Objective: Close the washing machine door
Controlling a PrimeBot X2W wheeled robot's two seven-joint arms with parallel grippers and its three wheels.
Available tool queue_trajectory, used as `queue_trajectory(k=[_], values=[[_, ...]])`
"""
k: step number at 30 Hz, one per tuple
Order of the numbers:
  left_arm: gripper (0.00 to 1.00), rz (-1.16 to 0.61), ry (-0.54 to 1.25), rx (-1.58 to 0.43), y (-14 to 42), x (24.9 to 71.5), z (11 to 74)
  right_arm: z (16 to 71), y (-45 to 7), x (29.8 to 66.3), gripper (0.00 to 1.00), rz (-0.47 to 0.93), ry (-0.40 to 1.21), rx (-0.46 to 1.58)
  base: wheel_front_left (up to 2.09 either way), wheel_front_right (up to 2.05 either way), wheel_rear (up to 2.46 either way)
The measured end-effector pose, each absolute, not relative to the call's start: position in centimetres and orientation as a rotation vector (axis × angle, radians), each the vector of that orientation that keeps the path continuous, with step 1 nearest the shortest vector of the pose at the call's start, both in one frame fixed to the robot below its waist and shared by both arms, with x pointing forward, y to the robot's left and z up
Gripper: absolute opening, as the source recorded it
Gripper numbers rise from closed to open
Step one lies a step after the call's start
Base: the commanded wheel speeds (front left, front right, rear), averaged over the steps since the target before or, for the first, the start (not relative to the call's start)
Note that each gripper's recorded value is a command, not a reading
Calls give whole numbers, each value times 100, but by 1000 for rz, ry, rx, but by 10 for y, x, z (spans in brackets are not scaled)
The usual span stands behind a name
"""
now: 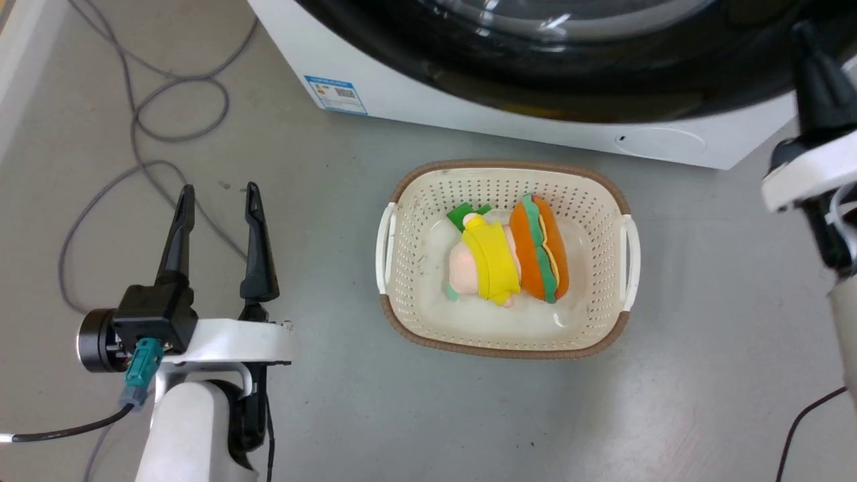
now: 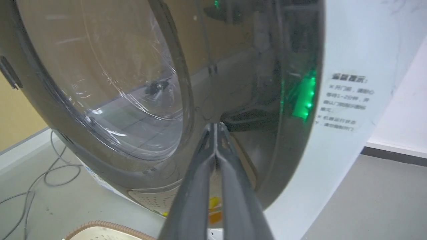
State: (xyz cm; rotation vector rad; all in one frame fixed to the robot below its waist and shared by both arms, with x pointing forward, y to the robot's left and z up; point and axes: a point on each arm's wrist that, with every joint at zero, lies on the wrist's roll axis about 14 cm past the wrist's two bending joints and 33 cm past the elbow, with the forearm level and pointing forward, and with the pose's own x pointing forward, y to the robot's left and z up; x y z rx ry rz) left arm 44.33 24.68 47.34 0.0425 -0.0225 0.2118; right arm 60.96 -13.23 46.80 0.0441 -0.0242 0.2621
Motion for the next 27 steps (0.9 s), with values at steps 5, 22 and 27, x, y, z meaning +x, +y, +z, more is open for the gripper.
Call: queue_trajectory(k=[5, 22, 27], values=[[100, 216, -17, 32, 246, 444, 471, 467, -144, 624, 0, 222, -14, 24, 0, 0, 0], [100, 208, -67, 35, 240, 444, 490, 534, -161, 598, 0, 176, -179, -49, 0, 0, 0], [100, 182, -80, 34, 230, 442, 496, 577, -187, 567, 0, 104, -297, -56, 0, 0, 0]])
